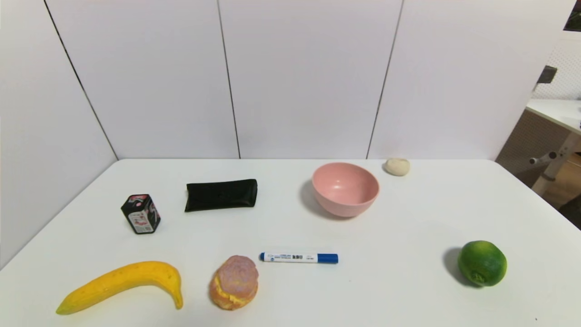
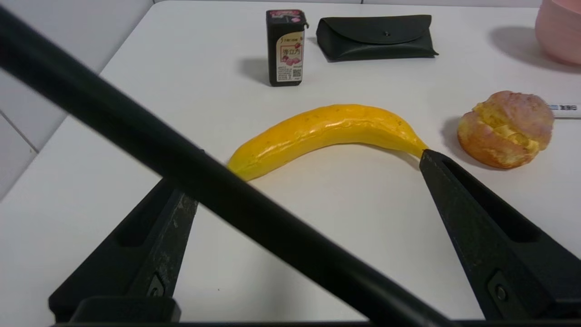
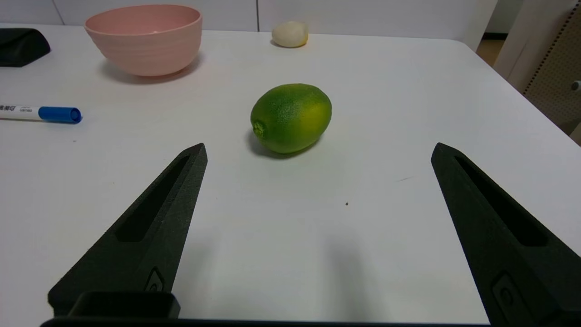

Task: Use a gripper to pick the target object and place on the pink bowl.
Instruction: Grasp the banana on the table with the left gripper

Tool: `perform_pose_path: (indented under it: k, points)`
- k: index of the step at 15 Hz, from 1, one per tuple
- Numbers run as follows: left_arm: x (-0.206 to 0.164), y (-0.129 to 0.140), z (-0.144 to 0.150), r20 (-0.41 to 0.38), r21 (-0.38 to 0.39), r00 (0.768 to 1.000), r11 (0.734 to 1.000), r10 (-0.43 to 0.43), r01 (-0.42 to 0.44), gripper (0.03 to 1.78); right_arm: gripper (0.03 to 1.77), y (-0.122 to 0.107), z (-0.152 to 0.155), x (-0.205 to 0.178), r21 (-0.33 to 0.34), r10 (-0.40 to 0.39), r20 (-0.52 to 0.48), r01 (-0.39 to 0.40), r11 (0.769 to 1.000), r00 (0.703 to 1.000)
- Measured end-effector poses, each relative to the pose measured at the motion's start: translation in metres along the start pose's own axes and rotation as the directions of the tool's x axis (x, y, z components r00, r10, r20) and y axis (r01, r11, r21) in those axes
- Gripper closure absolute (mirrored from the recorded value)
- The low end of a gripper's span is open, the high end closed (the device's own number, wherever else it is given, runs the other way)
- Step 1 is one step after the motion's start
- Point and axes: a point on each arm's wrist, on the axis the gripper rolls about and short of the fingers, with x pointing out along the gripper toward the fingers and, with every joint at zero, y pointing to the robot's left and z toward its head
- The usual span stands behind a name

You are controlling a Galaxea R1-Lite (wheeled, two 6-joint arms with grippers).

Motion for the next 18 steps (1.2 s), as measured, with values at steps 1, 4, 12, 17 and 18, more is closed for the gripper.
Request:
perform_pose_path:
  k: [1, 4, 12, 17, 18]
  points:
    - [0.001, -0.001, 0.015, -0.026, 0.014, 1.000, 1.000, -0.005, 0.006, 0.12, 0.09, 0.000, 0.000, 0.000, 0.000, 0.000, 0.000, 0.000, 1.000, 1.000]
    - [0.016, -0.002, 0.061, -0.106, 0.088, 0.994, 0.996, -0.011, 0.020, 0.12, 0.09, 0.000, 0.000, 0.000, 0.000, 0.000, 0.000, 0.000, 1.000, 1.000]
    - [0.126, -0.005, 0.115, -0.418, 0.351, 0.904, 0.903, -0.087, 0.249, 0.12, 0.09, 0.000, 0.000, 0.000, 0.000, 0.000, 0.000, 0.000, 1.000, 1.000]
    - [0.177, -0.007, 0.089, -0.675, 0.331, 0.693, 0.735, -0.254, 0.592, 0.12, 0.09, 0.000, 0.000, 0.000, 0.000, 0.000, 0.000, 0.000, 1.000, 1.000]
    - [0.182, -0.007, 0.083, -0.714, 0.304, 0.644, 0.706, -0.276, 0.640, 0.12, 0.09, 0.000, 0.000, 0.000, 0.000, -0.001, 0.000, 0.001, 1.000, 1.000]
